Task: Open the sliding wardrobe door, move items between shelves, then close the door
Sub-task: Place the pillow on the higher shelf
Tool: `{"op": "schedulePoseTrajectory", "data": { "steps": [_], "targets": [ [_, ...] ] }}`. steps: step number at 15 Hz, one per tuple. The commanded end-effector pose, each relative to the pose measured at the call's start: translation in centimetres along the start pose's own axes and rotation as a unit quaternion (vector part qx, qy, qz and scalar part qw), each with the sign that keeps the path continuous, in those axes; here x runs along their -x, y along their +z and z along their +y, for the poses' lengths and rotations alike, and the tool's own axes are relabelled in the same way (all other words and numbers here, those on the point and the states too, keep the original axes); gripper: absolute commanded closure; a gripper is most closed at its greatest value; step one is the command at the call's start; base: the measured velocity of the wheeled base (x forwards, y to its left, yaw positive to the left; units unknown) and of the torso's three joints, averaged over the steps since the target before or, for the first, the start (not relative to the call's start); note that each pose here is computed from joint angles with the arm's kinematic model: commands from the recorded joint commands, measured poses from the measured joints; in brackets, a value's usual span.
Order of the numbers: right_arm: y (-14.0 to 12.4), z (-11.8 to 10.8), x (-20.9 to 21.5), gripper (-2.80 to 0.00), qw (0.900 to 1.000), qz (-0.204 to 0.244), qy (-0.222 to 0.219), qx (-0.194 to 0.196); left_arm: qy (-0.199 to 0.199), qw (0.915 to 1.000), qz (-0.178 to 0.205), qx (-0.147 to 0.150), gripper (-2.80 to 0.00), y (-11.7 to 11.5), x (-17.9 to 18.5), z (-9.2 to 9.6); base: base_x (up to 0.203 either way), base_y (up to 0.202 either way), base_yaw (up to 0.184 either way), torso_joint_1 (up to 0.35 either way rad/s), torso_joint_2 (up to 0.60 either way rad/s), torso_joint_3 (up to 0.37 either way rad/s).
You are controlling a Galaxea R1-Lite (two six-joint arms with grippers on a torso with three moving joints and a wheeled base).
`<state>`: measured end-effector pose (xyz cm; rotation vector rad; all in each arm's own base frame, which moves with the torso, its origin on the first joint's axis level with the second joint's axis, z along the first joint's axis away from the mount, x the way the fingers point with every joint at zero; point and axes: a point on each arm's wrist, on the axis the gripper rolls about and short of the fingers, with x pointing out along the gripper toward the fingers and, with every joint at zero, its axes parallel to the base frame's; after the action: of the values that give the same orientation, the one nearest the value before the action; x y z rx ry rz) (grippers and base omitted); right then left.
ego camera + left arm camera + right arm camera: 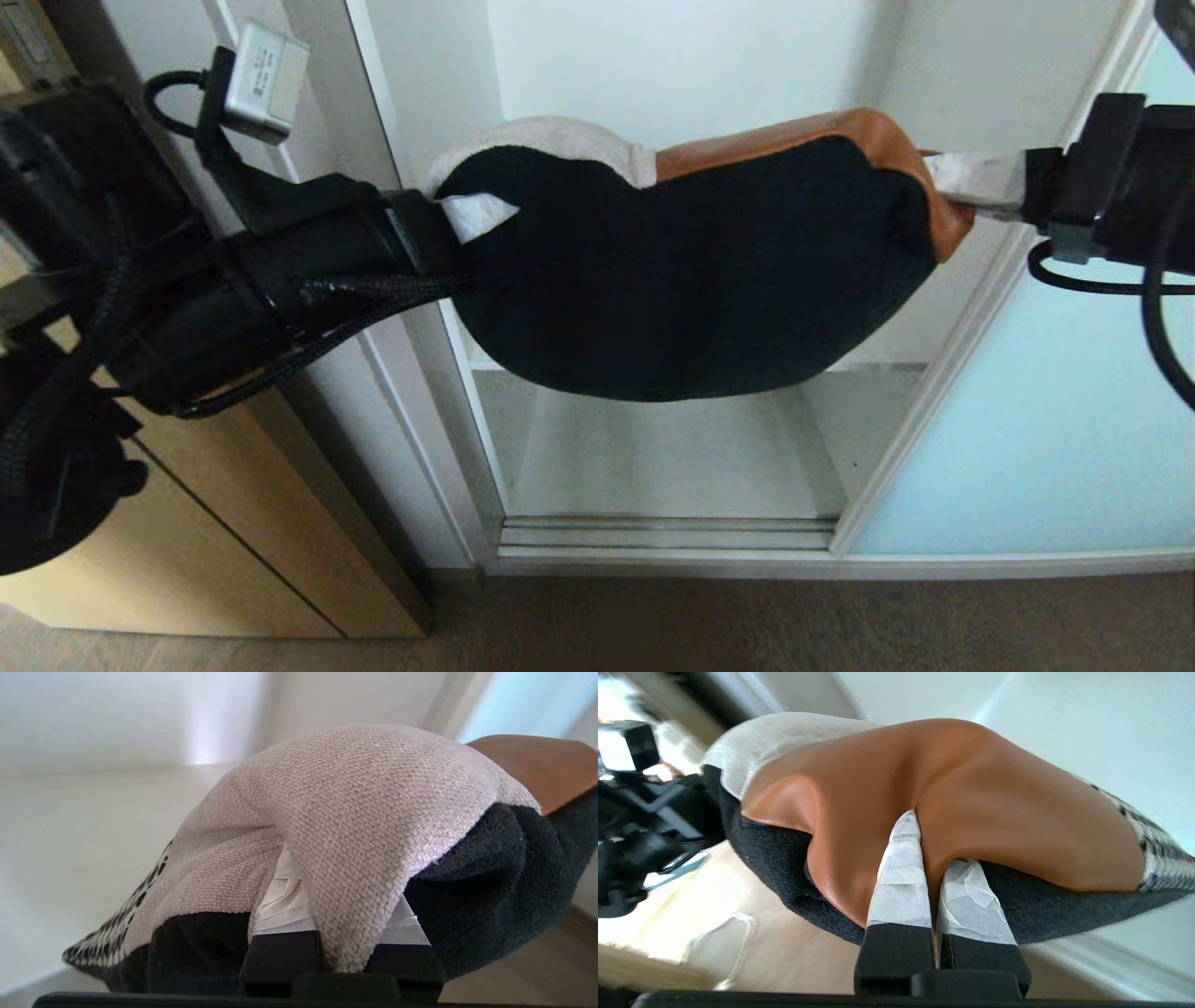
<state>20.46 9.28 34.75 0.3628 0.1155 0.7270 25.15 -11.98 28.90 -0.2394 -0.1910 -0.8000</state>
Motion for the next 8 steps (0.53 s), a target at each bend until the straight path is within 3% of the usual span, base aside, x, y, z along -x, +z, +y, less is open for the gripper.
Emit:
{"op": "schedulePoseTrajectory", "data": {
  "steps": [1,4,8],
  "targets": [
    [-1.3,-2.4,-3.1,0.00,1.000,0.011,-0.018,-0.002,0.017,0.9999,0.001,-0.001,0.00,-2.2,-2.0,2.4,0.000,0.000,0.000,0.000,0.00,0.000],
    [-0.6,-4.5,-4.8,0.00,0.999,-0.027,-0.029,0.014,0.017,0.9998,-0.007,-0.006,0.00,-2.3,-3.2,3.2,0.000,0.000,0.000,0.000,0.00,0.000],
    [-1.2,-8.1,-6.1,0.00,0.997,-0.030,-0.067,0.018,0.021,0.9998,0.007,-0.002,0.00,-4.7,-4.5,4.4,0.000,0.000,0.000,0.000,0.00,0.000]
  ]
}}
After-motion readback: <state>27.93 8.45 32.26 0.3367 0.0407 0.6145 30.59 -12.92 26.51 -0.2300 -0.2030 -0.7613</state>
